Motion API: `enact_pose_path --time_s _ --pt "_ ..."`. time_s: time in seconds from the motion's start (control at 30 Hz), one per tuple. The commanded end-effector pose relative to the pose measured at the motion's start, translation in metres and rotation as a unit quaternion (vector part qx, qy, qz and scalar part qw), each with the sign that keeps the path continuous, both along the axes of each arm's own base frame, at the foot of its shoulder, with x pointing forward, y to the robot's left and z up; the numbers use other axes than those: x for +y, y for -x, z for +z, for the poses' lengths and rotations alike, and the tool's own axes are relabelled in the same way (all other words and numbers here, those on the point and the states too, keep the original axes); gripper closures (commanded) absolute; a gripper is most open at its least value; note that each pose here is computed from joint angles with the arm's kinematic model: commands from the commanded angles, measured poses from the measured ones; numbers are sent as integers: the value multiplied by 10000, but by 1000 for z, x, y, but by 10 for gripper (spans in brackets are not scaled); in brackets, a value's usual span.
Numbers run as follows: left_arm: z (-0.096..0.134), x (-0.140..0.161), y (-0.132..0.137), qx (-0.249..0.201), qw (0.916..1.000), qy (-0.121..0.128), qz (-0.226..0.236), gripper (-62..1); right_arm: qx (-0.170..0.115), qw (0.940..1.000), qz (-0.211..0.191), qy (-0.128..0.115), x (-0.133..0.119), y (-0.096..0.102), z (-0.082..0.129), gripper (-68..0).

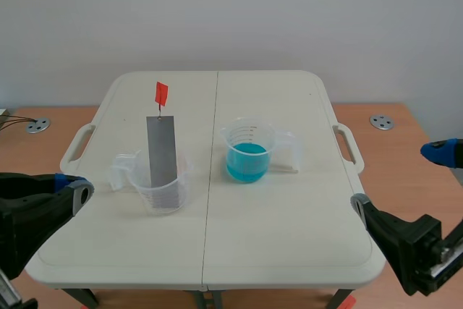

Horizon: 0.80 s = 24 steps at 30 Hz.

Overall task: Hold the metal plate by the orange handle, dip it into the blue solution, take it out and point at it, then put the plate back in the beaker on the left.
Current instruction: 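Lift the metal plate out of the left beaker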

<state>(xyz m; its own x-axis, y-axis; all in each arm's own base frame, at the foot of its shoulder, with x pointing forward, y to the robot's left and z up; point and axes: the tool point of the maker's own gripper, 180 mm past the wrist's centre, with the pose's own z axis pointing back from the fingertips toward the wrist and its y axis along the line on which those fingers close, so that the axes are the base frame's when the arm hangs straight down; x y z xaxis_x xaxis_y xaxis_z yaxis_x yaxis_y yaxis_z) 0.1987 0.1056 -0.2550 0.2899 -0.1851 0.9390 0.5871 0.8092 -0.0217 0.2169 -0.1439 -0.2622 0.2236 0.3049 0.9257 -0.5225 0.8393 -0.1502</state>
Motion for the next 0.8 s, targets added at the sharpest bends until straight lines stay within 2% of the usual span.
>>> enact_pose_path --time_s 0.0,0.2,0.33,0.5,0.63,0.77 --pt "-1 -1 6 66 10000 64 33 -13 -172 9998 50 -68 3 -5 10 -665" --pt "-28 10 32 472 9975 -498 138 -12 -170 9998 40 -104 3 -5 11 -665" --pt "-44 14 57 847 9935 -747 107 -13 -184 9997 74 -126 4 -5 12 -665" --pt "-62 18 92 1408 9864 -843 99 -12 -330 9994 75 -112 4 -13 18 -665" --pt "-76 25 117 1841 9786 -907 127 -12 -421 9987 172 -237 9 -19 26 -665" --pt "-93 36 138 2209 9697 -1021 198 -12 -455 9983 268 -251 18 -27 28 -665"
